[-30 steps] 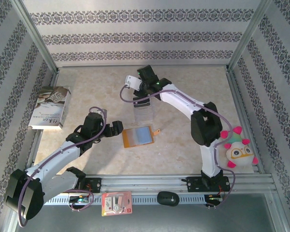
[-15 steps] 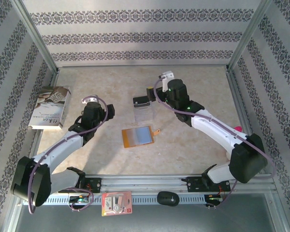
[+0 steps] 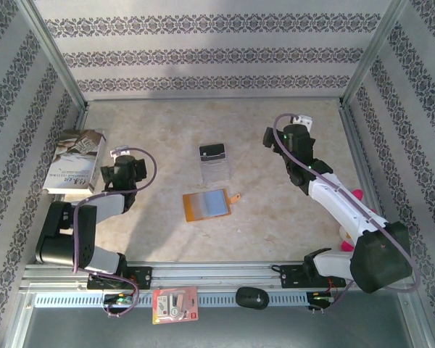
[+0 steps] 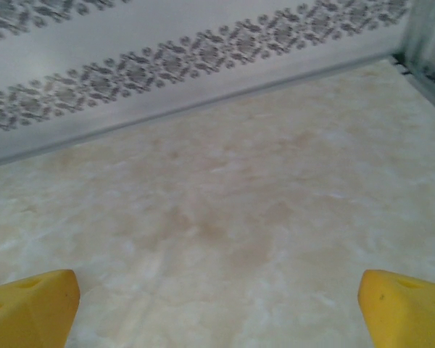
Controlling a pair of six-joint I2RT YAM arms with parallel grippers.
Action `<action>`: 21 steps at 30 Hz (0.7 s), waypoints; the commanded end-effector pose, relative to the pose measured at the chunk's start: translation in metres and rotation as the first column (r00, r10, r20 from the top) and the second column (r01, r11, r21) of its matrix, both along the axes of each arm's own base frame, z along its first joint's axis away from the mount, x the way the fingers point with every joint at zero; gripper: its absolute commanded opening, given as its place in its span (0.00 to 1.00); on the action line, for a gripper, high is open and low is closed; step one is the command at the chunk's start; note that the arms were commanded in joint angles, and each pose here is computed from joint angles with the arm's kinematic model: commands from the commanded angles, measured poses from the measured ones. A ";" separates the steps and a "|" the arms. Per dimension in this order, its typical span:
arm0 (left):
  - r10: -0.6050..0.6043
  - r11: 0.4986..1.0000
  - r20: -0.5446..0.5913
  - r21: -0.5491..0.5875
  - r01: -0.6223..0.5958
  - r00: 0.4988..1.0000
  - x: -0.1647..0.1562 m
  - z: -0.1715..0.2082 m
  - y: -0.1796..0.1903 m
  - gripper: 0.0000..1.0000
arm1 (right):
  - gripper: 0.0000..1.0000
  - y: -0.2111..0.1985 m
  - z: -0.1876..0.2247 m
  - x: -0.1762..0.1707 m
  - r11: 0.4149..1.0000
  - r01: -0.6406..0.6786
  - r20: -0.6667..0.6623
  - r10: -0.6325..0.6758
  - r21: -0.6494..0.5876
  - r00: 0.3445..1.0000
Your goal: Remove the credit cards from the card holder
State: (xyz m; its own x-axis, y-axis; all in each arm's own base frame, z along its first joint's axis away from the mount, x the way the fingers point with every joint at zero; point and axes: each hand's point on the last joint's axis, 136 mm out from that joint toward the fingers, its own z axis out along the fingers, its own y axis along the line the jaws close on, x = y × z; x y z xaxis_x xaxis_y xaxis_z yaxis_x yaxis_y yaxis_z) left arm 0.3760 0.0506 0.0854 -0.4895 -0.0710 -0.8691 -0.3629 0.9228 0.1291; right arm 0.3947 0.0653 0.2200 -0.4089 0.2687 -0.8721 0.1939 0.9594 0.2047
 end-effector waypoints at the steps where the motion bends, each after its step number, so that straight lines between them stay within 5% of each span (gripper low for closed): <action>1: -0.095 0.995 0.170 0.006 0.095 0.981 0.018 0.021 -0.008 0.99 | 0.98 -0.019 -0.001 -0.007 0.998 0.059 0.027 -0.058 -0.023 0.998; 5: -0.246 0.969 0.276 0.036 0.246 0.929 0.014 0.013 -0.032 0.99 | 0.98 -0.026 -0.004 -0.011 0.997 0.011 0.045 -0.007 -0.081 0.999; 8: -0.169 0.985 0.218 -0.002 0.174 0.961 0.014 0.008 -0.021 0.99 | 0.98 -0.039 -0.014 -0.018 0.991 0.030 0.059 -0.023 -0.130 0.998; 14: -0.208 0.977 0.213 0.008 0.211 0.955 0.019 0.006 -0.026 0.99 | 0.98 -0.079 -0.036 -0.034 0.965 0.135 0.136 -0.106 -0.226 0.985; 21: -0.226 0.973 0.199 0.005 0.230 0.953 0.021 0.006 -0.029 0.99 | 0.98 -0.084 -0.069 -0.022 0.947 0.092 0.167 -0.041 -0.309 0.985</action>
State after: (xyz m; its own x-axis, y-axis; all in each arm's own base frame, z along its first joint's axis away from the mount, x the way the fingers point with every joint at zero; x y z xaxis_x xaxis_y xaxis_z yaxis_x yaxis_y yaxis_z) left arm 0.3887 0.0209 0.0763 -0.3598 -0.0083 -0.9330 -0.1712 0.9836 0.0573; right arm 0.3576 -0.0200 0.1323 -0.3628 0.0406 -0.9310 0.2732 0.9598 -0.0645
